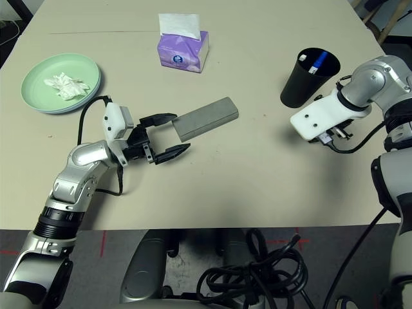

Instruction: Organize and tidy the items on the table.

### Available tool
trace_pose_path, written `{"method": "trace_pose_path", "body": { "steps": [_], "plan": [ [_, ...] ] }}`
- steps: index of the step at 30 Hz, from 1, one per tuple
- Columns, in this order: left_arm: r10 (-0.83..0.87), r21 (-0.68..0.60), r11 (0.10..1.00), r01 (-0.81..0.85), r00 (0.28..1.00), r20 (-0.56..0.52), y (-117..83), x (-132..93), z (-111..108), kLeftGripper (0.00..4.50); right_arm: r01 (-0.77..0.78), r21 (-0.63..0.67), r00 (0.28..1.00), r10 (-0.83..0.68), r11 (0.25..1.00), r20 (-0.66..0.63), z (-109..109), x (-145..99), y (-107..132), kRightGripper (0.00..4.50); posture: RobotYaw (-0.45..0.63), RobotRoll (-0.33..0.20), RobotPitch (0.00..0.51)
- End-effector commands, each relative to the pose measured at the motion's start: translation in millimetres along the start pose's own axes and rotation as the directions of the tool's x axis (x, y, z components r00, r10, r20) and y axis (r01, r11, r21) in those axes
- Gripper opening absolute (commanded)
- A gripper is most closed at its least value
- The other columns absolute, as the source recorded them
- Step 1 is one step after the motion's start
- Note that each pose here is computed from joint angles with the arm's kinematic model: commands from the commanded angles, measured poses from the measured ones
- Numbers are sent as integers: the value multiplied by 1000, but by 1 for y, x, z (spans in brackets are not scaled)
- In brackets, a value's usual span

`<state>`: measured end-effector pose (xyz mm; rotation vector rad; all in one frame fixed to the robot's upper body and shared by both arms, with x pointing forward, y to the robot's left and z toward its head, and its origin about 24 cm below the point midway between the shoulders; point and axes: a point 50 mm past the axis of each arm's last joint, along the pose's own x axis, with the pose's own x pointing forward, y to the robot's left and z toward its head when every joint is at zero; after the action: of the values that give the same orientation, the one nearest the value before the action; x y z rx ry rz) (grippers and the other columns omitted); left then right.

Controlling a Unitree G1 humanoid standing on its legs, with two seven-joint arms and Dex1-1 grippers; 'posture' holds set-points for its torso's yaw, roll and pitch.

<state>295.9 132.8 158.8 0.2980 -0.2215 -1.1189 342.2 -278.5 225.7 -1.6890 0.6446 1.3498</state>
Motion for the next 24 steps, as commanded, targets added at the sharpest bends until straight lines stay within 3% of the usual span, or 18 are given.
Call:
{"method": "trace_pose_path", "body": {
  "steps": [1, 6, 11, 13, 16, 20, 24],
  "plan": [
    [-27, 11, 1000, 27, 1000, -15, -2, 1, -2, 4500, -20, 11, 1000, 20, 1000, -10, -3, -1, 4, 406, 151, 0, 280],
    [-32, 9, 999, 32, 999, -15, 0, 2, -3, 4500, 3, 24, 1000, -4, 1000, 20, -1, -5, 2, 406, 135, 0, 250],
    [-65, -6, 998, 65, 998, -15, 2, 3, -3, 4500, 131, 187, 956, -174, 974, 235, 7, -14, -15, 406, 120, 0, 221],
    [-78, -14, 997, 77, 997, -13, 4, 3, -3, 4500, 192, 315, 883, -304, 929, 357, 13, -19, -26, 406, 108, 0, 196],
    [-109, -38, 993, 108, 994, -16, 8, 4, -2, 4500, 189, 463, 707, -447, 866, 548, 26, -37, -30, 406, 95, 0, 175],
    [-137, -64, 989, 135, 990, -28, 11, 4, -3, 4500, 117, 539, 541, -508, 834, 670, 36, -57, -25, 406, 71, 0, 151],
    [-141, -87, 987, 137, 989, -37, 16, 5, -5, 4500, 92, 610, 407, -589, 787, 698, 40, -66, -20, 406, 46, 0, 134]
  ]
}}
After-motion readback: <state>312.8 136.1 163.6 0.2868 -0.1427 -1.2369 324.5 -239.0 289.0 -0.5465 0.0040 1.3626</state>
